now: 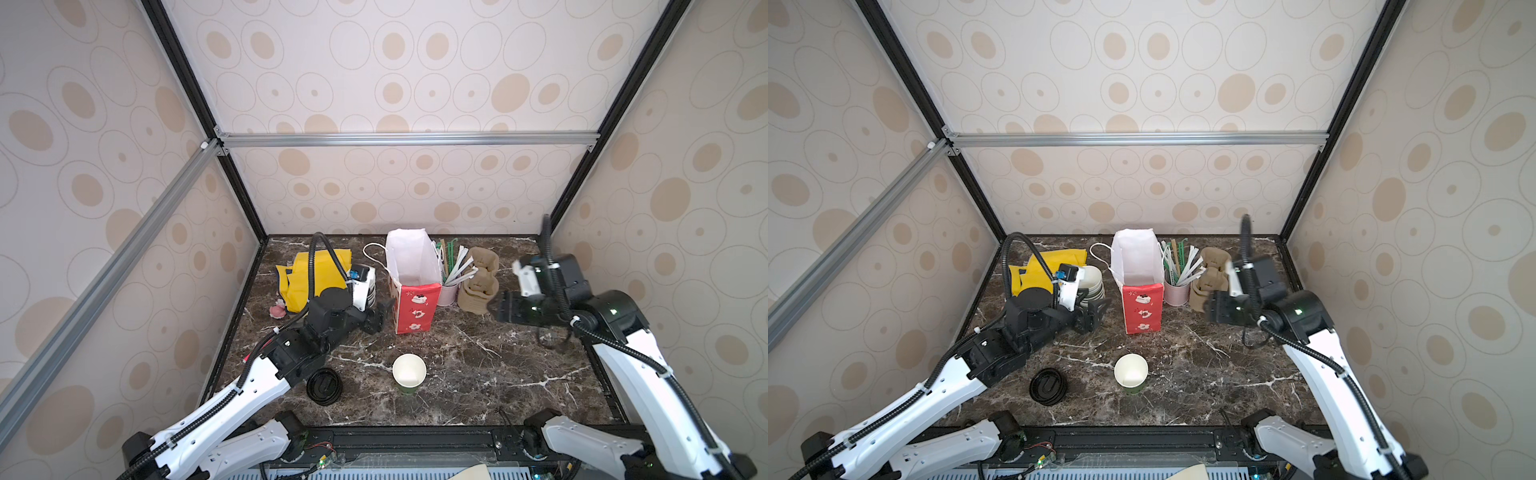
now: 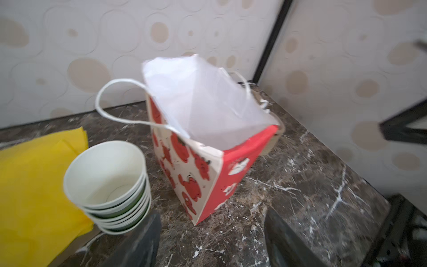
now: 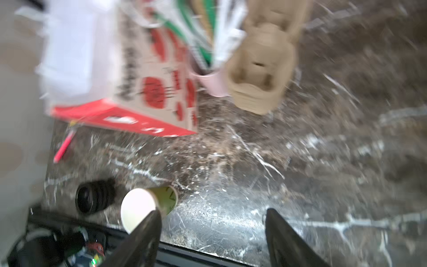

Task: Pack a coffee takeout order
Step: Place the coffee cup at the bottom-center of the table, then pick up the lid from the lid.

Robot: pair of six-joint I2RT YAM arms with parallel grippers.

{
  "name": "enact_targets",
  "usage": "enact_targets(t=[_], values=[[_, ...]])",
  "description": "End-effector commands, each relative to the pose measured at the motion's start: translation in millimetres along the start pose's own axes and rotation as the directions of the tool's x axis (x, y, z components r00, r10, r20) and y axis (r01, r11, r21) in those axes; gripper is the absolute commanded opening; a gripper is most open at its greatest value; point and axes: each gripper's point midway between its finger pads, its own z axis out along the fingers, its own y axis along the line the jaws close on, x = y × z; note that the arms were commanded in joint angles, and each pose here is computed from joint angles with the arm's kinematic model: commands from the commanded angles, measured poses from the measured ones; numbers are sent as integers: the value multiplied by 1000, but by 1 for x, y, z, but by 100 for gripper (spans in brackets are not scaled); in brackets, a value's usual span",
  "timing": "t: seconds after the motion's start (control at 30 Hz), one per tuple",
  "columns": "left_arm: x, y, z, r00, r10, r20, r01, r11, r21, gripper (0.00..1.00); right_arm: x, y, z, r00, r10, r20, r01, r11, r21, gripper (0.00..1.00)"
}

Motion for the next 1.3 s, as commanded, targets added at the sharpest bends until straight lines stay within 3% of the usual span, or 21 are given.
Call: enact_targets(t=[0.0, 0.13, 0.23, 0.33, 0.43, 0.53, 0.6, 0.67, 0.83, 0.97, 1.27], values=[[20, 61, 6, 976, -218, 4, 214, 957, -197, 72, 21, 83, 2, 926, -379, -7, 373, 915, -157, 73], [7, 101, -19, 935, -310, 173, 343, 915, -214, 72, 58, 146, 7, 820, -569, 63, 564, 783, -261, 73], [2, 141, -43, 880, -393, 267, 457, 853, -253, 71, 83, 172, 20, 804, -589, 87, 585, 754, -299, 73], [5, 172, -56, 870, -419, 259, 487, 810, -326, 72, 108, 205, 36, 806, -590, 42, 564, 745, -356, 73], [21, 203, -65, 848, -448, 282, 529, 748, -402, 73, 120, 231, 67, 820, -573, 9, 543, 772, -329, 73], [43, 229, -79, 792, -497, 355, 610, 657, -443, 75, 118, 248, 108, 875, -482, -37, 462, 855, -235, 75], [54, 242, -95, 767, -485, 419, 641, 597, -483, 75, 120, 261, 135, 899, -434, -59, 417, 889, -189, 76], [56, 248, -110, 757, -453, 471, 652, 565, -505, 75, 121, 269, 156, 914, -398, -82, 385, 912, -139, 76], [46, 247, -137, 733, -386, 560, 672, 542, -505, 71, 127, 257, 197, 947, -282, -155, 298, 950, 90, 70], [39, 244, -156, 717, -338, 610, 680, 531, -506, 69, 144, 264, 225, 963, -193, -187, 216, 970, 108, 66], [22, 235, -173, 736, -286, 613, 650, 553, -522, 68, 170, 278, 260, 955, -128, -267, 157, 983, 92, 53]])
